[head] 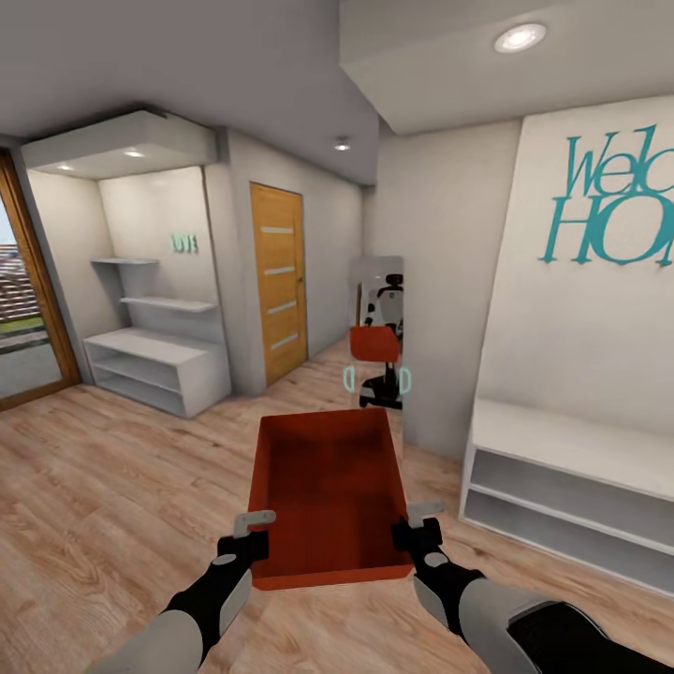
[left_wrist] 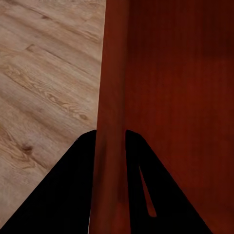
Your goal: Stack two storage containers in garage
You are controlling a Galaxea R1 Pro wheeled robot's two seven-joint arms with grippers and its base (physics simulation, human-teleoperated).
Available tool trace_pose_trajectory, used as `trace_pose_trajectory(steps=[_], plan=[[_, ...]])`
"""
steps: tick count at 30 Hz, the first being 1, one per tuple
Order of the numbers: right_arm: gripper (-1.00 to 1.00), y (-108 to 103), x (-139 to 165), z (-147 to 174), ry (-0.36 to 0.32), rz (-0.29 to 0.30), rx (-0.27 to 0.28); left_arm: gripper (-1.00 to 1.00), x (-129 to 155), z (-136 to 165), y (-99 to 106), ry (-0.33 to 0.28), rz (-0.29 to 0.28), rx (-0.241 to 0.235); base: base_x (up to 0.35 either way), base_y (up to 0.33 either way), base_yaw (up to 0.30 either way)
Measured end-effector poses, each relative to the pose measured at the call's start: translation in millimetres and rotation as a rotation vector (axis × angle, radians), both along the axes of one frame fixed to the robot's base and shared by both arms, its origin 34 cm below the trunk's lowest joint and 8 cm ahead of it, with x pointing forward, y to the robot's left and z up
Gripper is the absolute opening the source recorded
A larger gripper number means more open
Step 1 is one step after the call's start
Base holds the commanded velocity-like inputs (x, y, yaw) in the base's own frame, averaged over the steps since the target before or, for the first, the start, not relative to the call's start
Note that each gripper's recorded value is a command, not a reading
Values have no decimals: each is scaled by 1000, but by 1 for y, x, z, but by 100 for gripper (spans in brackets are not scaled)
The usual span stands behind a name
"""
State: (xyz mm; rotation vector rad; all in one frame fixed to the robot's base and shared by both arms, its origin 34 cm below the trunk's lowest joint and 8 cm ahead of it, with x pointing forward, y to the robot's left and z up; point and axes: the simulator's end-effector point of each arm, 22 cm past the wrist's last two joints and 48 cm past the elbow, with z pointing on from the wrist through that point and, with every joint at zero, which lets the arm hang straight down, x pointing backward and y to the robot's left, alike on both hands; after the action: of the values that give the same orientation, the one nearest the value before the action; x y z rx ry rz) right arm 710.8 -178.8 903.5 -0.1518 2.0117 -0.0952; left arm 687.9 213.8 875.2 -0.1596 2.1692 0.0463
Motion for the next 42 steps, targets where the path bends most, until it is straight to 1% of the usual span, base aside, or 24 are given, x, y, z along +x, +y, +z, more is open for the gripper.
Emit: trace_pose_trajectory(steps=[6,34,42], plan=[[-100,0,0,0,0,0,1,-100,0,0,0,0,0,0,329,0,190],[-100,0,0,0,0,0,0,-100,0,0,0,0,0,0,329,0,266],[-100,0,0,0,-1,0,0,-100,0,0,0,-1,0,0,329,0,57]])
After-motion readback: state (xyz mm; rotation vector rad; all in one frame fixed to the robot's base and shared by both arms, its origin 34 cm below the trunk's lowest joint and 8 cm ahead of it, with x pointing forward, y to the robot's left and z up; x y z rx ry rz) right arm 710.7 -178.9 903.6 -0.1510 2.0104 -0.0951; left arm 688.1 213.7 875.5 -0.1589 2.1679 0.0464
